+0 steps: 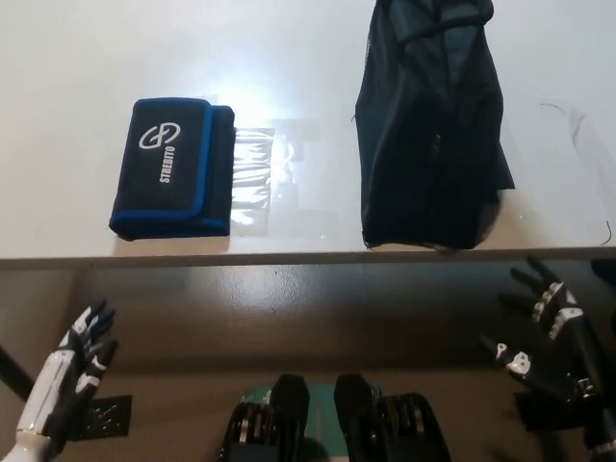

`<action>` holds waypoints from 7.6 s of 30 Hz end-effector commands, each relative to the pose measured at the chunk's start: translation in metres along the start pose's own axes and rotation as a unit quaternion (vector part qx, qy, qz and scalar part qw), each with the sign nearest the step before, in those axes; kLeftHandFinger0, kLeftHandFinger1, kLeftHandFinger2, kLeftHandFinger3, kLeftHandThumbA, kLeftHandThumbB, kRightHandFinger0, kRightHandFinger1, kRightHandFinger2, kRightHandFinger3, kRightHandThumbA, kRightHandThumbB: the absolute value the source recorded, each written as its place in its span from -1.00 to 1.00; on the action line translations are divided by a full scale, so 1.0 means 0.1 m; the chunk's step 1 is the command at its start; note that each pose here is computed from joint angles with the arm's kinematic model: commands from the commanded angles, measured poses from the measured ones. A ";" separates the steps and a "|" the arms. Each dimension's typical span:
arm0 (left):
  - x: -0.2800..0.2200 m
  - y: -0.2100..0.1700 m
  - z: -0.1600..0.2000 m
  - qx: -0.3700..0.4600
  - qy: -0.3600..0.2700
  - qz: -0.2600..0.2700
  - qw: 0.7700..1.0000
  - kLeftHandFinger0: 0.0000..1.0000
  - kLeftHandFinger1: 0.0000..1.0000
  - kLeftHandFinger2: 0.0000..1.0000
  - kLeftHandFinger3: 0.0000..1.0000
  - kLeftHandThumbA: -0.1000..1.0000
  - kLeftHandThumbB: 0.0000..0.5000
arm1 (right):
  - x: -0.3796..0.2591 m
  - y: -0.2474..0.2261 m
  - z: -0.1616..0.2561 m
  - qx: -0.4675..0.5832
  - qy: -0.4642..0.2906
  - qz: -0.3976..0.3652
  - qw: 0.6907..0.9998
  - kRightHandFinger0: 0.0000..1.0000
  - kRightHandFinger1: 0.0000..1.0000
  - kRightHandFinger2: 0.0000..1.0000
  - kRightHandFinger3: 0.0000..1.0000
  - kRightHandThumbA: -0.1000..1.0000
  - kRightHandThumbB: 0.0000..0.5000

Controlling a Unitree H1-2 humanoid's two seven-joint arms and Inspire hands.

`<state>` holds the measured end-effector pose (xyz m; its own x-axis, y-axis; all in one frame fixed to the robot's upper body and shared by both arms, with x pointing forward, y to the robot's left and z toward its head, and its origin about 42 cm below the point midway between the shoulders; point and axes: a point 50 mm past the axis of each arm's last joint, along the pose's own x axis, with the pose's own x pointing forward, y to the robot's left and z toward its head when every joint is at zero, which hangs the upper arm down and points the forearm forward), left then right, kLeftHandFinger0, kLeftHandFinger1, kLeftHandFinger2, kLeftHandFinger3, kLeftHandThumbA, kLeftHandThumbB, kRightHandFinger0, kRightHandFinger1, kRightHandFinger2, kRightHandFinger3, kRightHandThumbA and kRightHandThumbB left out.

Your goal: Use both hands to pick up the lunch bag on the right hand side and smoothly move it near the note book on the left hand side

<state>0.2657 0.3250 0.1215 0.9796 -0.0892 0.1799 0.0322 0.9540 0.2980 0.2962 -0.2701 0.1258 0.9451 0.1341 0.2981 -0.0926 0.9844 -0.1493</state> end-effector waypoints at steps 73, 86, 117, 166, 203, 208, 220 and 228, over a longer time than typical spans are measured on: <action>3.29 -1.46 2.14 -0.157 -0.039 -0.209 0.964 1.00 1.00 1.00 1.00 1.00 0.44 | 2.64 -0.11 0.64 0.460 -0.043 -0.013 0.887 1.00 1.00 1.00 1.00 1.00 0.18; 3.38 -1.55 1.90 -0.158 -0.015 -0.193 0.968 1.00 1.00 1.00 1.00 1.00 0.72 | 2.71 0.21 0.74 0.446 -0.038 0.006 0.894 1.00 1.00 1.00 1.00 1.00 0.19; 3.16 -0.90 1.38 -0.178 -0.021 -0.132 0.975 1.00 1.00 1.00 1.00 1.00 0.36 | 2.92 1.54 0.74 0.480 0.018 0.089 0.873 1.00 1.00 1.00 1.00 1.00 0.12; 2.55 0.08 1.16 -0.023 -0.061 -0.055 0.996 1.00 1.00 1.00 1.00 1.00 0.42 | 2.56 0.75 0.78 0.152 -0.121 0.020 0.981 1.00 1.00 1.00 1.00 1.00 0.40; 0.16 0.19 0.23 -0.048 -0.046 -0.020 0.998 1.00 1.00 1.00 1.00 1.00 0.15 | 0.09 0.31 0.01 0.029 -0.040 0.044 0.998 1.00 1.00 1.00 1.00 1.00 0.10; 0.16 0.20 0.02 -0.022 -0.026 -0.018 0.999 1.00 1.00 1.00 1.00 1.00 0.11 | 0.10 0.35 -0.13 0.031 -0.024 0.043 0.998 1.00 1.00 1.00 1.00 1.00 0.01; 0.25 0.17 -0.06 -0.025 -0.011 -0.025 0.999 1.00 1.00 1.00 1.00 1.00 0.12 | 0.31 0.34 -0.22 0.054 -0.007 0.051 0.997 1.00 1.00 1.00 1.00 1.00 0.02; 0.31 0.18 -0.05 -0.049 0.003 -0.032 0.998 1.00 1.00 1.00 1.00 1.00 0.05 | 0.35 0.30 -0.22 0.069 -0.001 0.048 0.996 1.00 1.00 1.00 1.00 1.00 0.00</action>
<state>0.2877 0.3339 0.1092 0.9847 -0.1306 0.1155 0.1045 0.9724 0.2088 0.3217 -0.2354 0.0962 0.9496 0.2094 0.2333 -0.2016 0.9778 -0.0570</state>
